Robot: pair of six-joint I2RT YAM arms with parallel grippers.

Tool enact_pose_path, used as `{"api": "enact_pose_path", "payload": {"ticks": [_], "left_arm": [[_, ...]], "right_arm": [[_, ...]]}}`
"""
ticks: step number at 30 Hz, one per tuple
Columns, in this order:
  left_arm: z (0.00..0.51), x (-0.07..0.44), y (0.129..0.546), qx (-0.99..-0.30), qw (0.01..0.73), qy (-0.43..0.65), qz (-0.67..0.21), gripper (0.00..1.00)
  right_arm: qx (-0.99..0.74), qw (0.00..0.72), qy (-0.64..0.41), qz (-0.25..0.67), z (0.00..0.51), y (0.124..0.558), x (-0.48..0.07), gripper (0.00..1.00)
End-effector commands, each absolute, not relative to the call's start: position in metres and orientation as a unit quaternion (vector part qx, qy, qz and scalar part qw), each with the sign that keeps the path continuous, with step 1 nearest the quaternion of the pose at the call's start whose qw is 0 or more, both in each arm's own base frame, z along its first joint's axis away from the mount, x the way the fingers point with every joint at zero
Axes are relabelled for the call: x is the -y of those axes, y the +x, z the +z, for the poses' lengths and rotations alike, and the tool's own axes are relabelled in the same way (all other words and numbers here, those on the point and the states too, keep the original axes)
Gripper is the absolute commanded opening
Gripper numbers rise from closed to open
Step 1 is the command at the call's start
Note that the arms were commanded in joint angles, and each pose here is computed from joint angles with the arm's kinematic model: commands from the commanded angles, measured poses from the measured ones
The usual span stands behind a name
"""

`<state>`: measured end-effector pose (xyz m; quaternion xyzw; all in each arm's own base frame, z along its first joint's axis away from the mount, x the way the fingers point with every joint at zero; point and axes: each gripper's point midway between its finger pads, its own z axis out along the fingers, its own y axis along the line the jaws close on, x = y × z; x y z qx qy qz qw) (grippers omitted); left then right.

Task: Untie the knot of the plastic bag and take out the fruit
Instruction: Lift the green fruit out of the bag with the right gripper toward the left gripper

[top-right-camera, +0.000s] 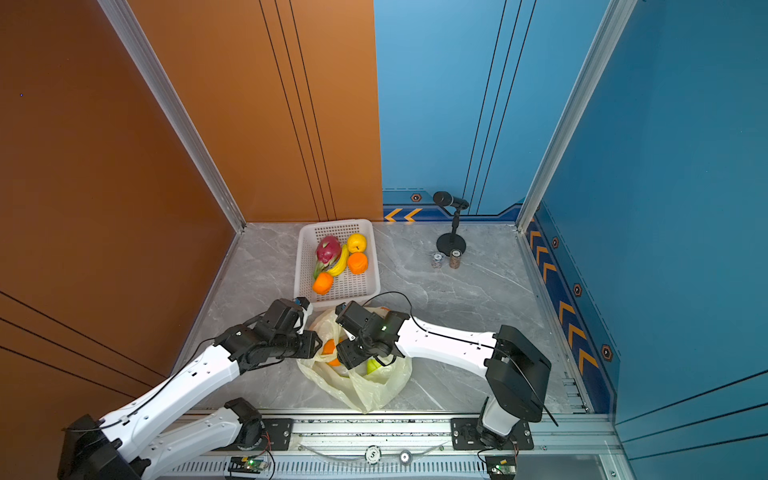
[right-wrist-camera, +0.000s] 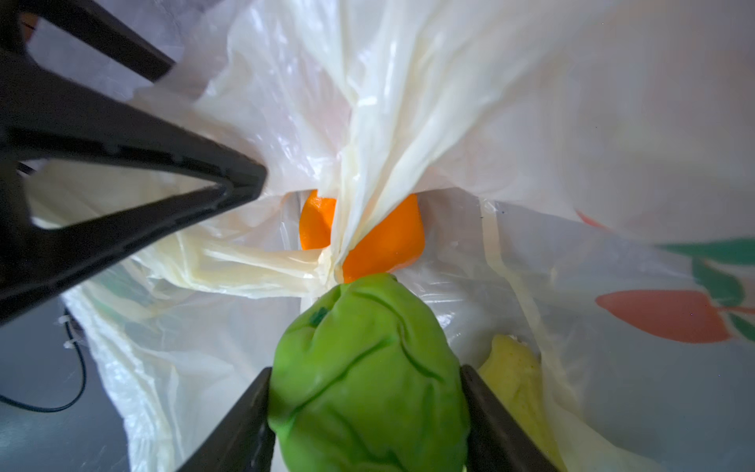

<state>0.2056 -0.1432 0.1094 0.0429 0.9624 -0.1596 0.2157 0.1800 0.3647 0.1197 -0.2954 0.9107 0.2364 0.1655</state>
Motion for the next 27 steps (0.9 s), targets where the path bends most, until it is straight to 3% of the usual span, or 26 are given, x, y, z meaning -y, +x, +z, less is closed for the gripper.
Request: {"api": "enact_pose_path", "payload": {"ticks": [1, 4, 19, 27], "left_arm": [[0.109, 0.139, 0.204, -0.962, 0.219, 0.035, -0.160, 0.45], [0.114, 0.145, 0.204, -0.957, 0.225, 0.043, -0.176, 0.51], [0.177, 0.166, 0.208, -0.899, 0.333, 0.097, -0.268, 0.57], [0.238, 0.199, 0.206, -0.811, 0.427, 0.211, -0.339, 0.56]], "right_arm": [[-0.897, 0.179, -0.263, 0.308, 0.147, 0.183, -0.375, 0.48], [-0.886, 0.190, -0.238, 0.350, 0.161, 0.188, -0.375, 0.48], [-0.850, 0.266, -0.128, 0.435, 0.227, 0.223, -0.343, 0.48], [-0.837, 0.284, -0.090, 0.459, 0.258, 0.231, -0.321, 0.47]]}}
